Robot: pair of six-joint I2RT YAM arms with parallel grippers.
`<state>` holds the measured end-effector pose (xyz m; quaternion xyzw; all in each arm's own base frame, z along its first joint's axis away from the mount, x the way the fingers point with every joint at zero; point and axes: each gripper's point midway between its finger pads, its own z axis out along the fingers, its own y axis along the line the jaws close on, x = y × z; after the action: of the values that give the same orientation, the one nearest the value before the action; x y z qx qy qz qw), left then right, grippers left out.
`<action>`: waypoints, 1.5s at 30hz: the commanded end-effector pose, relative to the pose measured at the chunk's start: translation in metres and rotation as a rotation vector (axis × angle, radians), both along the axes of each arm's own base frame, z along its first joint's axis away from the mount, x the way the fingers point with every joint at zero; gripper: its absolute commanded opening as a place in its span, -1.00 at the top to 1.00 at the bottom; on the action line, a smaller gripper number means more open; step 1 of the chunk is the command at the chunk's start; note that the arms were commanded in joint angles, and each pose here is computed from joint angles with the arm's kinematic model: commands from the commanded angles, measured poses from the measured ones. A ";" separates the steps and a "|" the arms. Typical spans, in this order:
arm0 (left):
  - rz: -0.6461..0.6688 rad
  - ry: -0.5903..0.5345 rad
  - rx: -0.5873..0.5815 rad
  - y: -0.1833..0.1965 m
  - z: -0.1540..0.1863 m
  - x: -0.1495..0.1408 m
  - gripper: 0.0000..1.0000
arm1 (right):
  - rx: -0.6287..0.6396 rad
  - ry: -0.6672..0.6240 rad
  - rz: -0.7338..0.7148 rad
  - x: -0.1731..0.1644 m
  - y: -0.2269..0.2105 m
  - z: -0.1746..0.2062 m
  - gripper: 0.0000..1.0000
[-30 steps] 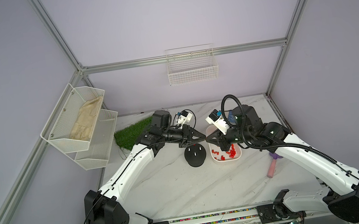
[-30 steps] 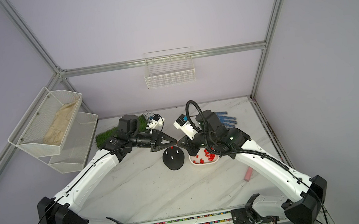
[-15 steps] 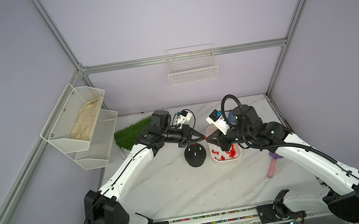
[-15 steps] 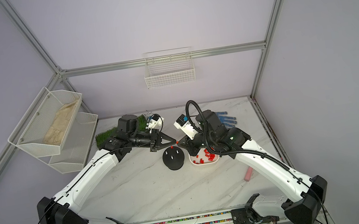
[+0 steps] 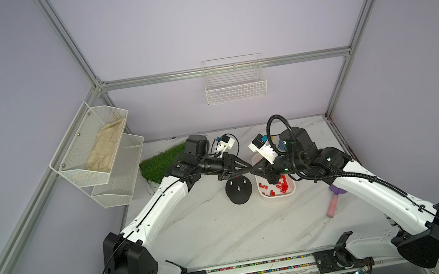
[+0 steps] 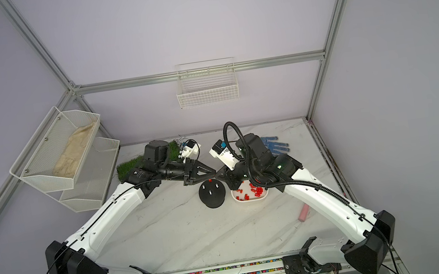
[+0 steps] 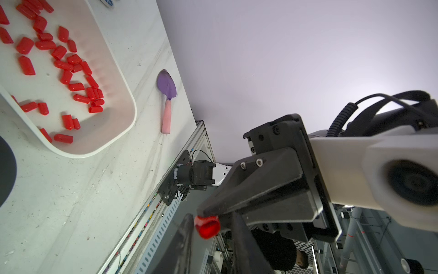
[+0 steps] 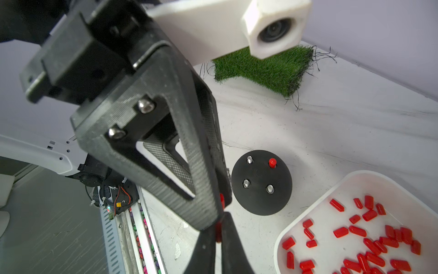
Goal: Cover the protruding screws with screw protection sleeves
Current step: Attach the screw protection sleeve to the screw.
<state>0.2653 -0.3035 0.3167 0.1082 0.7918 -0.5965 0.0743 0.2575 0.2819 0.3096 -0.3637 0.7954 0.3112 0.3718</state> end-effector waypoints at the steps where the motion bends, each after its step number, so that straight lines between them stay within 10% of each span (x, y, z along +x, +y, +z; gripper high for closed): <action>1: -0.018 -0.100 -0.053 -0.003 0.033 0.001 0.53 | -0.010 -0.039 0.020 -0.001 0.001 0.010 0.80; 19: -0.024 -0.103 -0.050 -0.001 0.029 -0.001 1.00 | 0.038 -0.062 0.034 -0.003 0.005 0.024 0.76; 33: 0.044 -0.091 -0.073 -0.001 0.019 0.011 1.00 | 0.103 -0.126 -0.056 0.000 -0.006 0.047 0.30; 45: 0.327 -0.115 -0.276 0.021 0.038 0.043 1.00 | 0.489 -0.128 -0.320 0.024 -0.022 0.086 0.39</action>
<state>0.3017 -0.2897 0.3251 0.0147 0.7474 -0.6408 0.1749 0.2725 0.2579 0.3755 -0.2093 0.7455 0.3607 0.5199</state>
